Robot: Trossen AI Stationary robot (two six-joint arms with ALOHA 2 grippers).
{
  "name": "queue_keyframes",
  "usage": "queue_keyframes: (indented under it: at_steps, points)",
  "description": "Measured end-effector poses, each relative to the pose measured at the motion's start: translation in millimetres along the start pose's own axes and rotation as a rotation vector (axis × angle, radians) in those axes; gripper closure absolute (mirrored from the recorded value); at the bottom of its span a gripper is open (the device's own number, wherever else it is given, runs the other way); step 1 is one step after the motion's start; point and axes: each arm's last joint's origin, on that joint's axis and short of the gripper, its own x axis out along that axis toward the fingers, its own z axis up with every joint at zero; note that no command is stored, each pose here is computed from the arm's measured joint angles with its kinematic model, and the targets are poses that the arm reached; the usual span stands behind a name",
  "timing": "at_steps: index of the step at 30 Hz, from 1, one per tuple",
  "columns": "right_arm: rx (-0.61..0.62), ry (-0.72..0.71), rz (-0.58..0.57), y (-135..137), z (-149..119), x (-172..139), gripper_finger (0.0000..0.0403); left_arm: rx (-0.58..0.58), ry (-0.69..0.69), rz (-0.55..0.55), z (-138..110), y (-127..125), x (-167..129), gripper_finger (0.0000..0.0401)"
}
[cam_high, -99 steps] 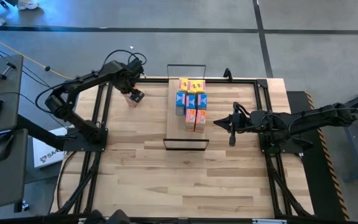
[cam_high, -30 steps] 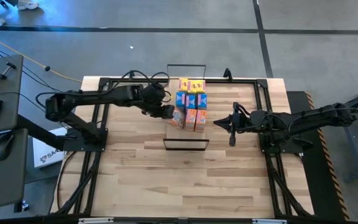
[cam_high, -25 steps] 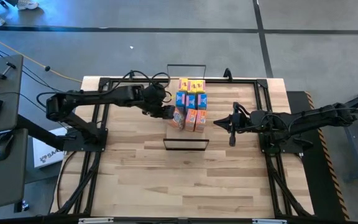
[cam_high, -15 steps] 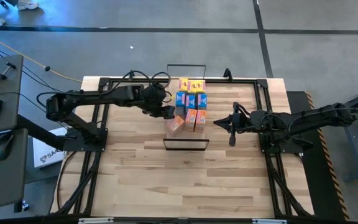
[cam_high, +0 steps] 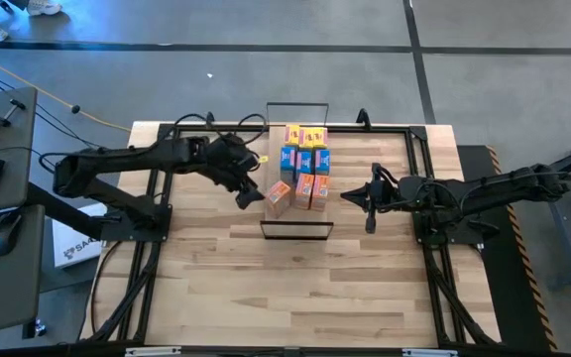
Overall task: Stack cereal on shelf
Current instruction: Put the orange cereal box on the shelf aligned with the other orange cereal boxes on the shelf
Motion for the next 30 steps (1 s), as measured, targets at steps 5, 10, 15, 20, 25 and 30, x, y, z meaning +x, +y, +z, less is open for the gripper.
queue_keyframes:
  at_steps: [5, 10, 15, 20, 25, 30]
  points:
    - [0.000, -0.001, 0.000, 0, 0, 0, 0.0403, 0.054, 0.011, -0.024, -5, -8, -1, 0.0154]
    - [0.001, -0.004, -0.005, 0, 0, 0, 0.0403, 0.166, 0.063, -0.024, -10, -14, 13, 0.0173]
    - [0.001, -0.005, -0.004, 0, 0, 0, 0.0403, 0.382, 0.117, -0.010, -16, -21, 30, 0.0234]
    - [0.001, -0.004, -0.004, 0, 0, 0, 0.0403, 0.463, 0.147, 0.057, -18, -16, 37, 0.0308]
    - [0.000, -0.004, -0.004, 0, 0, 0, 0.0403, 0.503, 0.145, 0.093, -16, -15, 45, 0.0368]
    - [0.001, -0.004, -0.003, 0, 0, 0, 0.0403, 0.528, 0.139, 0.099, -14, -14, 58, 0.0399]
